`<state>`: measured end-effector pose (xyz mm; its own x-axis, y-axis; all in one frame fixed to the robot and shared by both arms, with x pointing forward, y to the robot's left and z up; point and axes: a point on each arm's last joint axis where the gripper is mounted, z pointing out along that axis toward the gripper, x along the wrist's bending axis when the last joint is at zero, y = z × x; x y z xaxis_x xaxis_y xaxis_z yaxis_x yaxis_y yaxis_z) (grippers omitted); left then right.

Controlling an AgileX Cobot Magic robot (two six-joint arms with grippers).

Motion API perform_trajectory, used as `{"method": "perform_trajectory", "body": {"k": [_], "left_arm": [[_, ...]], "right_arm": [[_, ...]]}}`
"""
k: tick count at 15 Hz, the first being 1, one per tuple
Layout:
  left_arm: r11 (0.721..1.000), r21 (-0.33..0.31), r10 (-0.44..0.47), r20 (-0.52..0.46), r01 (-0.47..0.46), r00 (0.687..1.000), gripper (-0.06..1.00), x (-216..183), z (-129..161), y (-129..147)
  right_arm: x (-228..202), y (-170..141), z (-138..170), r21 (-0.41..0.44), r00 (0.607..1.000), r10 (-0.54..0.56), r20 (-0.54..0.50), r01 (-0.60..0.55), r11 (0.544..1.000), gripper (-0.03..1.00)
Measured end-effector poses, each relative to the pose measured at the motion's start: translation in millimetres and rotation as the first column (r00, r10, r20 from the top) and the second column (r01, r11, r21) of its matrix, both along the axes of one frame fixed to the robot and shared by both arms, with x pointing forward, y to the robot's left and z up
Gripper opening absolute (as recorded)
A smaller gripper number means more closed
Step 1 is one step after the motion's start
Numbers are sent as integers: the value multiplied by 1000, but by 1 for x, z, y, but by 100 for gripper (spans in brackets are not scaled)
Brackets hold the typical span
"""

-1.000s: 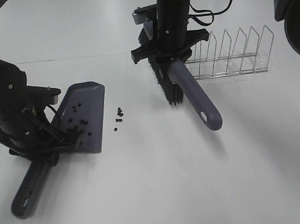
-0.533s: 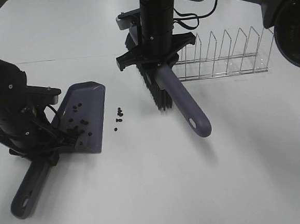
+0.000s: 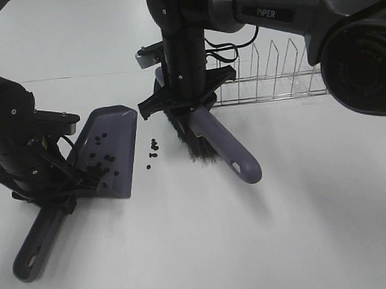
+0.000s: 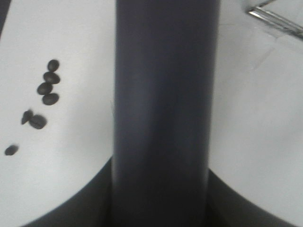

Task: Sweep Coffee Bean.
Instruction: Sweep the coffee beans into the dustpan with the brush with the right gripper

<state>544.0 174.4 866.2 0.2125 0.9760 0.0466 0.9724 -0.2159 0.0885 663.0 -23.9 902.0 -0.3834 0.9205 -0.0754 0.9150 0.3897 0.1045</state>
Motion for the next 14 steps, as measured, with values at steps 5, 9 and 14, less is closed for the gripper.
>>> {"method": "perform_trajectory", "body": {"k": [5,9,14], "left_arm": [[1000,0,-3,1,3,1000,35,0,0,0],[1000,-1,-3,2,3,1000,35,0,0,0],[1000,-1,-3,2,3,1000,35,0,0,0]], "right_arm": [[-13,23,-16,176,990,-36,-136,60,983,28],[-18,42,-31,359,971,-33,-238,120,925,28],[-14,63,-10,572,980,61,-191,61,818,28]]}}
